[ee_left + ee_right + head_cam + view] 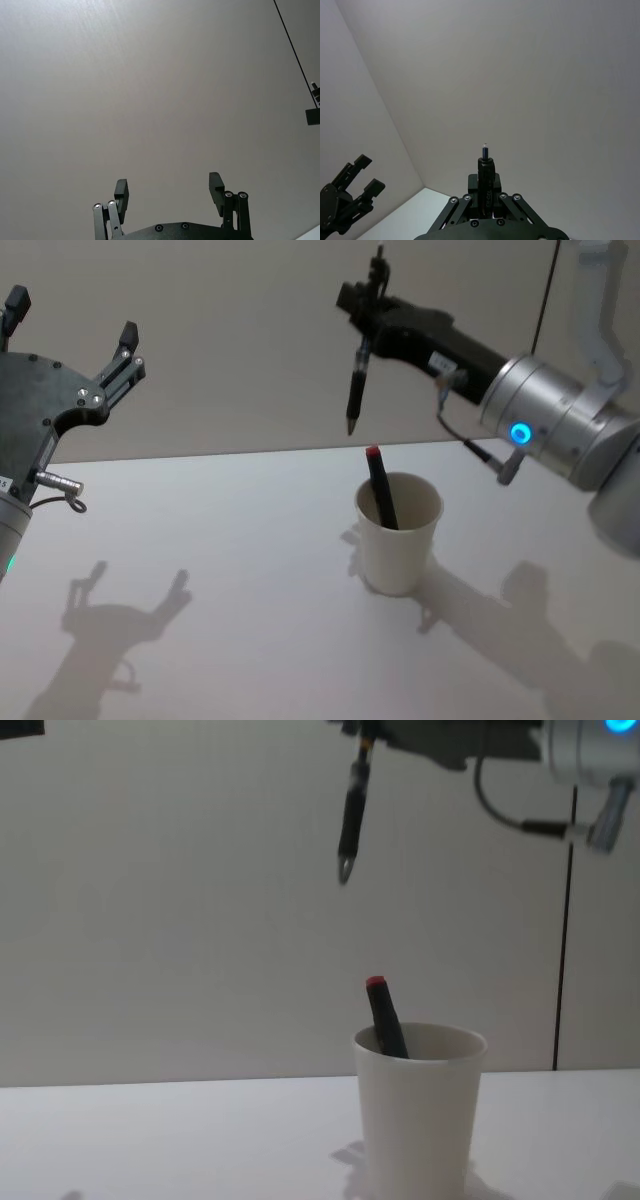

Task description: Place the pen into the pen holder.

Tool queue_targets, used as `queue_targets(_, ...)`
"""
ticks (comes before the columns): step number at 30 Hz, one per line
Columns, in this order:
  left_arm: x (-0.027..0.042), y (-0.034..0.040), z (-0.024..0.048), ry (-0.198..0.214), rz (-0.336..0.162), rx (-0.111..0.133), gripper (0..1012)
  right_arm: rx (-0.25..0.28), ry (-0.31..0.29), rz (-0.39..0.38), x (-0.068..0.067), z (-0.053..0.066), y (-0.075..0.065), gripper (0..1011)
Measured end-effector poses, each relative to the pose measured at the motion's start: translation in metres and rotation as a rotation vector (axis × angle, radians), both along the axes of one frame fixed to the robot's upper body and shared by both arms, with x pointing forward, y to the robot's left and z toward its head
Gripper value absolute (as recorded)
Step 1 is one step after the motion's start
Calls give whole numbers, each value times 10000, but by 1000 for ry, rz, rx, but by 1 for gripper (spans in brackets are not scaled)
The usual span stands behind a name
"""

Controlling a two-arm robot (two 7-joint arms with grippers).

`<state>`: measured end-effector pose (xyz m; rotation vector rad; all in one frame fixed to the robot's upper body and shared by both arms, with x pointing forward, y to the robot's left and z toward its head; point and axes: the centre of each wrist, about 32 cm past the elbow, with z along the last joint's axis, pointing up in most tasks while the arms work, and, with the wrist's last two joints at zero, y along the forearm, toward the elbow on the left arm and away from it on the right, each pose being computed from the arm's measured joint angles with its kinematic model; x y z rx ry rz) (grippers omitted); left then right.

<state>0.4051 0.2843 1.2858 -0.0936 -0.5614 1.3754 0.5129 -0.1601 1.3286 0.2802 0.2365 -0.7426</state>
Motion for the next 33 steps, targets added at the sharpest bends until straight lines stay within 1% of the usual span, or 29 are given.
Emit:
queue_targets(4, -1, 4, 14, 20, -11, 1, 1001, -22, -23, -5, -18, -87, 58, 132)
queue_targets(7, 4, 5, 35, 50, -24, 2, 1001, -34, -40, -11, -29, -148, 92, 132)
queue_targets(8, 4, 5, 35, 50, -24, 2, 1001, -36, -44, -13, -32, -162, 99, 131)
queue_targets(9, 9, 5, 45, 61, -32, 3, 1001, -41, -51, -16, -37, -188, 112, 131)
queue_targets(10, 14, 4, 51, 73, -38, 3, 1001, -42, -54, -19, -39, -200, 115, 131)
queue_targets(11, 14, 4, 51, 73, -38, 3, 1001, -45, -57, -20, -42, -216, 121, 132)
queue_targets(14, 23, 1, 63, 94, -50, 2, 1001, -52, -73, -31, -53, -262, 134, 131)
queue_targets(17, 28, -1, 70, 107, -57, 2, 1001, -58, -91, -43, -63, -305, 145, 132)
queue_targets(25, 37, -4, 82, 128, -71, 1, 1001, -69, -135, -100, -83, -382, 137, 132)
queue_targets(31, 41, -7, 86, 138, -77, 1, 1001, -79, -173, -166, -89, -435, 84, 131)
queue_targets(33, 42, -7, 87, 140, -78, 1, 1001, -82, -178, -178, -89, -444, 68, 132)
